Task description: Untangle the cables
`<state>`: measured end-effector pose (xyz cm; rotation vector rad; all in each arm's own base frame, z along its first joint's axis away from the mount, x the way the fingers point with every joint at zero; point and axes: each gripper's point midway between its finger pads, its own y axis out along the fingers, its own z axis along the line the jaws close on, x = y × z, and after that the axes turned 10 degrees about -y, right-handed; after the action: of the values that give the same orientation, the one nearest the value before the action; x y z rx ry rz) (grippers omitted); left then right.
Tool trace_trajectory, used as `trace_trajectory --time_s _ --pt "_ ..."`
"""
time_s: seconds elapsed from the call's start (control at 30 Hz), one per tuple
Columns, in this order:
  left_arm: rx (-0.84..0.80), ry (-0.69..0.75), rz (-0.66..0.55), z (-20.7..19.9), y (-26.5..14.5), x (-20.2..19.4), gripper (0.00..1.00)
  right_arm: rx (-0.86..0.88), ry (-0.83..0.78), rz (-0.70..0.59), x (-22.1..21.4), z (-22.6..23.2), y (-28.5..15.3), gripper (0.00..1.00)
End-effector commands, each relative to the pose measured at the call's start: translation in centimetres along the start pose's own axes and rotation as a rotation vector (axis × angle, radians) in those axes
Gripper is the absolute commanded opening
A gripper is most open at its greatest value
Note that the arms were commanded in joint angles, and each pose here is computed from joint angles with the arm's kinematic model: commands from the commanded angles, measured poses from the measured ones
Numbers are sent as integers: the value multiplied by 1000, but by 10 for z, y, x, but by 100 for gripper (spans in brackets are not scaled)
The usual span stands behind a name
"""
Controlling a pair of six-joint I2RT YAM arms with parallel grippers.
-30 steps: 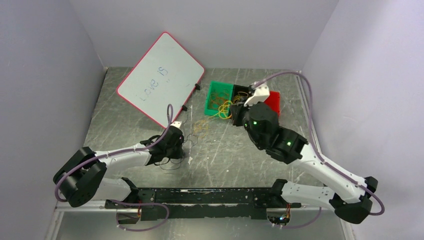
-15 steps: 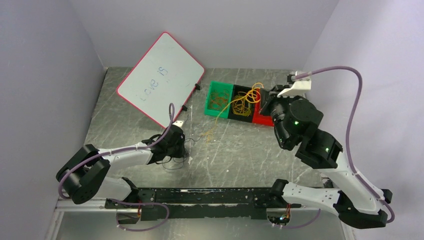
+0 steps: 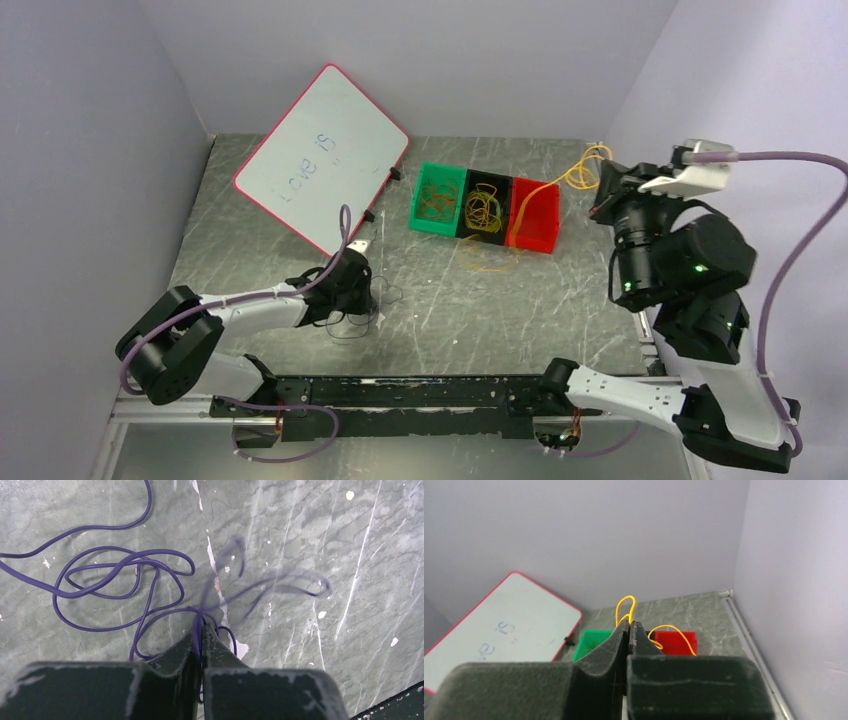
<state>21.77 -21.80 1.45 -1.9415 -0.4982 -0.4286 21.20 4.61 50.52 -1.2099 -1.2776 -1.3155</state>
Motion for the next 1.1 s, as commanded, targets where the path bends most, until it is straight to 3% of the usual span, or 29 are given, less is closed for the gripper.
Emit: trace_trajectory --time_s 0.0,0.2,0.33,0.67,0.9,1.07 --pt "58 21 79 18 1 -21 7 -119 -24 -53 28 -43 -9 0" --pt "62 20 80 18 2 -21 7 -192 0 -97 47 -79 -23 0" --pt "50 24 84 16 1 -22 7 -180 -1 -93 46 -78 -23 0" --pt "-69 117 97 -27 -6 -35 7 110 -180 96 -16 35 9 0" --pt "-156 154 85 -66 -20 -54 7 175 -225 149 -45 83 27 0" --pt "-172 143 42 -78 -29 -47 10 218 -270 196 -69 118 46 0"
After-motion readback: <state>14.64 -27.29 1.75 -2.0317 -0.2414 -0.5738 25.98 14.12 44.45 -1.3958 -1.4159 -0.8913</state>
